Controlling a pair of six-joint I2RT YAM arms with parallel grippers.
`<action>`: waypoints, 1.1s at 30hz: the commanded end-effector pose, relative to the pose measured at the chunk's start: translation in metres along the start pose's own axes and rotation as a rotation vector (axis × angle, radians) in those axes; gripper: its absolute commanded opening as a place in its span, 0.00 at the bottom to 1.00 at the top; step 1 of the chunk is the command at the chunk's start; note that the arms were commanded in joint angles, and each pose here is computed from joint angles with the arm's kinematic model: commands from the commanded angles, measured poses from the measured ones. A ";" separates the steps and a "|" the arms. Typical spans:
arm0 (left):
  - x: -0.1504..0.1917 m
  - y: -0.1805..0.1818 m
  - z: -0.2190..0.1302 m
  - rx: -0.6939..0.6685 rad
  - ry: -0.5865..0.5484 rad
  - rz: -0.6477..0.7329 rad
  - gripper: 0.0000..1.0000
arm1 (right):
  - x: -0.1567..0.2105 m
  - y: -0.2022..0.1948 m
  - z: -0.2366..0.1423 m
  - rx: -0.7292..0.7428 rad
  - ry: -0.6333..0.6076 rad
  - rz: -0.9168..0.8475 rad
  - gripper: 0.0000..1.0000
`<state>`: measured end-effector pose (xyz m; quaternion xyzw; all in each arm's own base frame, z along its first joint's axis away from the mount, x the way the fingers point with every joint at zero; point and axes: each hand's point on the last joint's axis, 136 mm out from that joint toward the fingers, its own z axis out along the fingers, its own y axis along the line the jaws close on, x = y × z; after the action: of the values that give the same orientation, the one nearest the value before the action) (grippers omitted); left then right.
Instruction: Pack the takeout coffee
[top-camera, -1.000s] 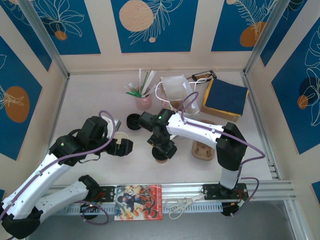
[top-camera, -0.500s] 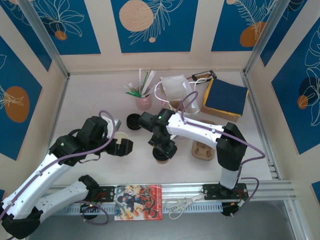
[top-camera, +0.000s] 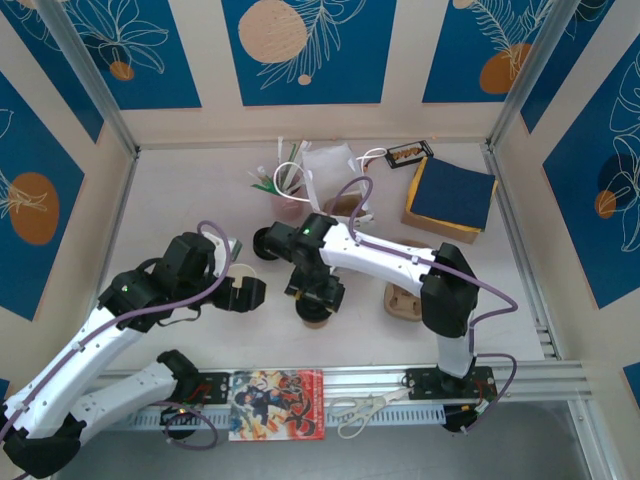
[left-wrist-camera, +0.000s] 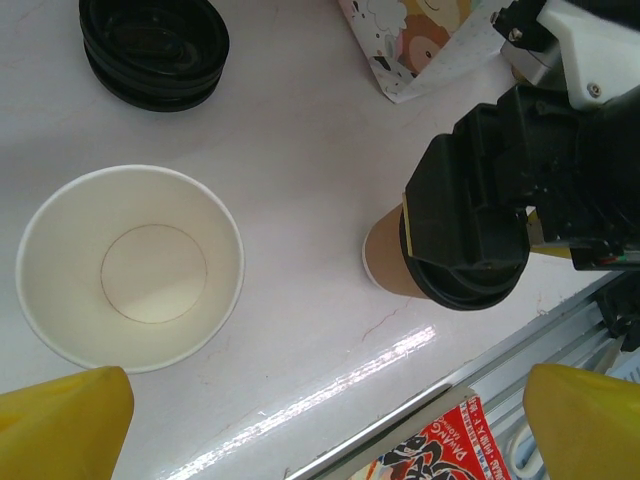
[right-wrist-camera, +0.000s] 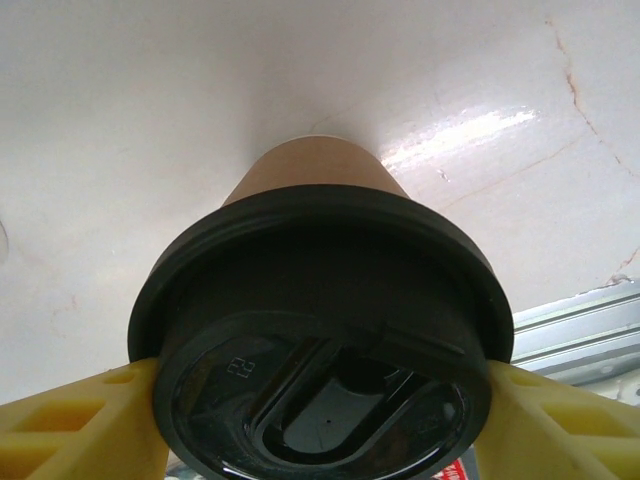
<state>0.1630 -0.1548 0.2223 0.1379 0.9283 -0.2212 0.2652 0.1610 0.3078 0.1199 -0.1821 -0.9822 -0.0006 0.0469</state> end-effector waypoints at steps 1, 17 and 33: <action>-0.006 0.000 -0.003 0.001 -0.021 -0.015 1.00 | 0.009 -0.010 -0.005 0.043 0.026 -0.058 0.71; -0.007 -0.002 -0.003 0.009 -0.027 -0.038 1.00 | 0.006 -0.020 -0.029 -0.023 -0.014 -0.067 0.71; -0.008 -0.001 -0.001 0.005 -0.029 -0.052 1.00 | 0.010 -0.012 -0.038 -0.051 -0.016 -0.206 0.71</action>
<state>0.1643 -0.1557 0.2234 0.1211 0.9294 -0.2275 0.2643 0.1535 0.2949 0.1464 -0.1188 -0.9922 -0.0138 0.0340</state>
